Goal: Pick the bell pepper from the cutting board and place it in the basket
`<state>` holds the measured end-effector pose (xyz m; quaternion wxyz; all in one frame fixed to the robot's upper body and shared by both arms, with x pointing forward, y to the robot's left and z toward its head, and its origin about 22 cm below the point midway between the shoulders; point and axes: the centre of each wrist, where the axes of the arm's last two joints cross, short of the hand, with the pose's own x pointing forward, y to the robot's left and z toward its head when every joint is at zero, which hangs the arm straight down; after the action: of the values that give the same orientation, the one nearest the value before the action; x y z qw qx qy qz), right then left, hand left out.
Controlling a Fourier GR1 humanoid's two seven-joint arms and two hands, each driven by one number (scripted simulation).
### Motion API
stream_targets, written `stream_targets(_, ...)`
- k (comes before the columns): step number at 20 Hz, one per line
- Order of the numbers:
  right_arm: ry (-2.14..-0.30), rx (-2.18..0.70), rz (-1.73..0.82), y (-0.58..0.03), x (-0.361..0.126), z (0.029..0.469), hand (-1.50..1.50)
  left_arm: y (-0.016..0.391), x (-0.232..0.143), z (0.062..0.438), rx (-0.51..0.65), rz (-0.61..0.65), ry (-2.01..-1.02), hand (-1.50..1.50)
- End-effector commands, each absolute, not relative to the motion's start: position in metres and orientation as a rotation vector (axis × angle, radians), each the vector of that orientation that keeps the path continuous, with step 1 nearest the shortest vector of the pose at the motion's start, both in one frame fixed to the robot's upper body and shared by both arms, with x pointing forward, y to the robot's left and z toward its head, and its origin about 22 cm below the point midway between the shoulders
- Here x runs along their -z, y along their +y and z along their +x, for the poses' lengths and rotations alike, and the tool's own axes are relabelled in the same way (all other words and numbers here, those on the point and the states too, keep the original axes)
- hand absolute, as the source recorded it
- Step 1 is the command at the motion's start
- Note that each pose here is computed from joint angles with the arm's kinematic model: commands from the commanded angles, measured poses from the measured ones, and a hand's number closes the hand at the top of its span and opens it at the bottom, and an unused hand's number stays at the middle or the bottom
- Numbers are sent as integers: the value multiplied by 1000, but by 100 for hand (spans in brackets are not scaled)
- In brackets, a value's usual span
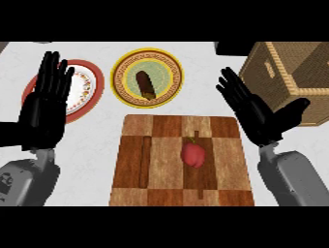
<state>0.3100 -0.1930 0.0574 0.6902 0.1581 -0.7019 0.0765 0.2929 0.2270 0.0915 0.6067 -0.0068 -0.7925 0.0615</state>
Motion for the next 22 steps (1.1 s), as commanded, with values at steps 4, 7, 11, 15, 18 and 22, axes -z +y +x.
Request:
stream_targets(4, -1836, -176, 319, -223, -68, 311, 150, 265, -48, 283, 75, 215, -1582, 0)
stream_targets(7, -2238, -506, 389, -205, -121, 309, 150, 277, -23, 273, 133, 255, -1415, 0)
stream_targets(11, -2403, -396, 381, -133, -83, 271, -150, 271, -20, 274, 192, 271, -1371, 0)
stream_targets(15, -2397, -329, -37, -132, -62, 244, -150, 285, -16, 277, 152, 292, -1335, 0)
stream_targets(18, -2226, -530, -407, -171, -55, 254, -150, 291, -19, 273, 154, 300, -1328, 0)
stream_targets(22, -2039, -788, -645, -201, -73, 248, -150, 299, -13, 270, 163, 340, -1299, 0)
